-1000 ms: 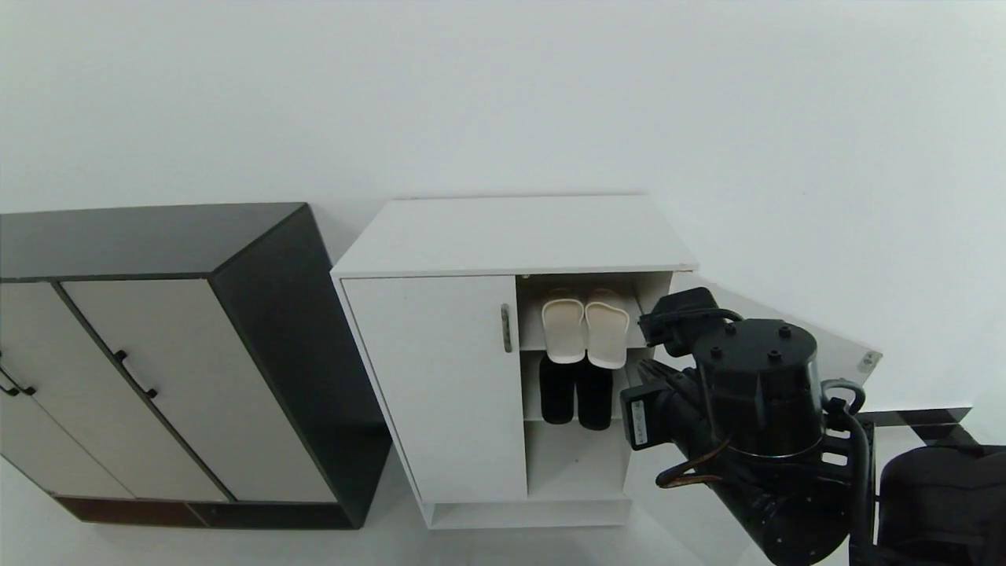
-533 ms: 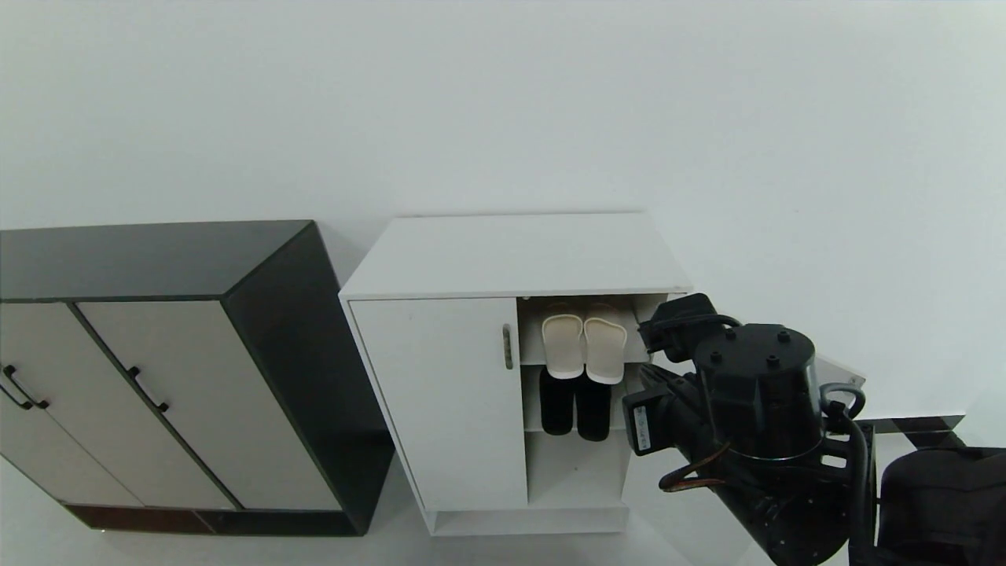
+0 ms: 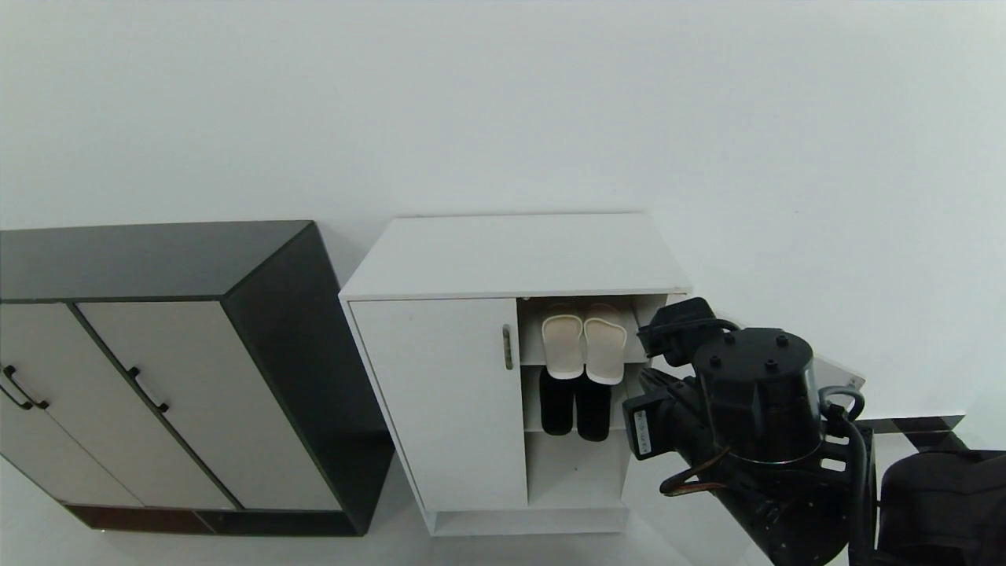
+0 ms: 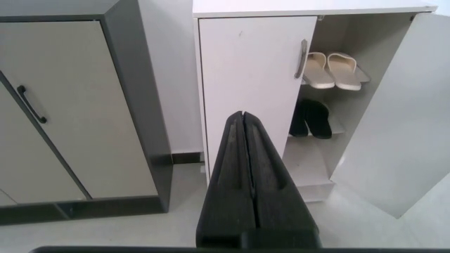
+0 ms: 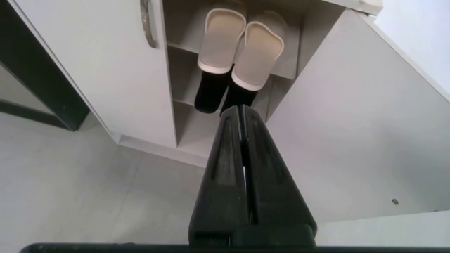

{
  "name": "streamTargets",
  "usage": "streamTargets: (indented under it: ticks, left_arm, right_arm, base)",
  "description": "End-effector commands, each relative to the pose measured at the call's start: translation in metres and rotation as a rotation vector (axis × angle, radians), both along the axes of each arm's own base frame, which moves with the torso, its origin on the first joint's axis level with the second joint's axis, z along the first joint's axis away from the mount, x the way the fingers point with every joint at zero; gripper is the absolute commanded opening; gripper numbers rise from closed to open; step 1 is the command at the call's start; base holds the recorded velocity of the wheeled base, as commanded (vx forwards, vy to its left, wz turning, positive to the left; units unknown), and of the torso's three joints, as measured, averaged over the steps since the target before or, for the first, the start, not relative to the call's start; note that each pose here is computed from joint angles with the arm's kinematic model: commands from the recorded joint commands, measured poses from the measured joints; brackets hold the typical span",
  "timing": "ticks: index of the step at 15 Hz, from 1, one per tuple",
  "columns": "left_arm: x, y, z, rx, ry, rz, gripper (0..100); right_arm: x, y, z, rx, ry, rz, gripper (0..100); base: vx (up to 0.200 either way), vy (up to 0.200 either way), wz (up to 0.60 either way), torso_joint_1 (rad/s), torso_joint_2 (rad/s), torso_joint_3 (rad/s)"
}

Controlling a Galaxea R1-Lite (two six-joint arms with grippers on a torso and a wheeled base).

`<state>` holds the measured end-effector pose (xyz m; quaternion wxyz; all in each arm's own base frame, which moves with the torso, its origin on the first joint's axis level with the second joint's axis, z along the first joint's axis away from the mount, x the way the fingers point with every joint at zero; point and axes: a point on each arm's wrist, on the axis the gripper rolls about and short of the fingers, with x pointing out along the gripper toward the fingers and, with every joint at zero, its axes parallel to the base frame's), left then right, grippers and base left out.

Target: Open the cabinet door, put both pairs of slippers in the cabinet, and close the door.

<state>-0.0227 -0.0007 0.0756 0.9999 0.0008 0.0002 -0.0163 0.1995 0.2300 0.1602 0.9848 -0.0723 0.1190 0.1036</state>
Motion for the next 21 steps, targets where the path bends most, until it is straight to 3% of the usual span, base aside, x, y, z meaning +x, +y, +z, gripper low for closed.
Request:
streamTargets:
  ticks: [1, 11, 14, 18, 21]
  left_arm:
    - [0.0, 0.0, 0.0, 0.0, 0.0, 0.0, 0]
    - [0.0, 0.0, 0.0, 0.0, 0.0, 0.0, 0]
    - [0.0, 0.0, 0.0, -0.002, 0.0, 0.0, 0]
    - [0.0, 0.0, 0.0, 0.0, 0.0, 0.0, 0]
    - [0.0, 0.0, 0.0, 0.0, 0.0, 0.0, 0]
  right_arm:
    - [0.0, 0.0, -0.001, -0.003, 0.003, 0.001, 0]
    - [0.0, -0.002, -0.003, -0.009, 0.008, -0.003, 0]
    - [0.012, -0.01, -0.001, -0.015, -0.001, -0.045, 0]
    - [0.041, -0.023, 0.023, 0.128, -0.027, -0.043, 0]
    - [0.064, -0.037, 0.027, 0.16, -0.03, -0.056, 0]
  base:
    - [0.0, 0.0, 0.0, 0.0, 0.0, 0.0]
    - [0.0, 0.0, -0.54, 0.002, 0.0, 0.001]
    - [0.0, 0.0, 0.0, 0.0, 0.0, 0.0]
    - [0.0, 0.0, 0.0, 0.0, 0.0, 0.0]
    - [-0.2, 0.0, 0.0, 0.009, 0.0, 0.002]
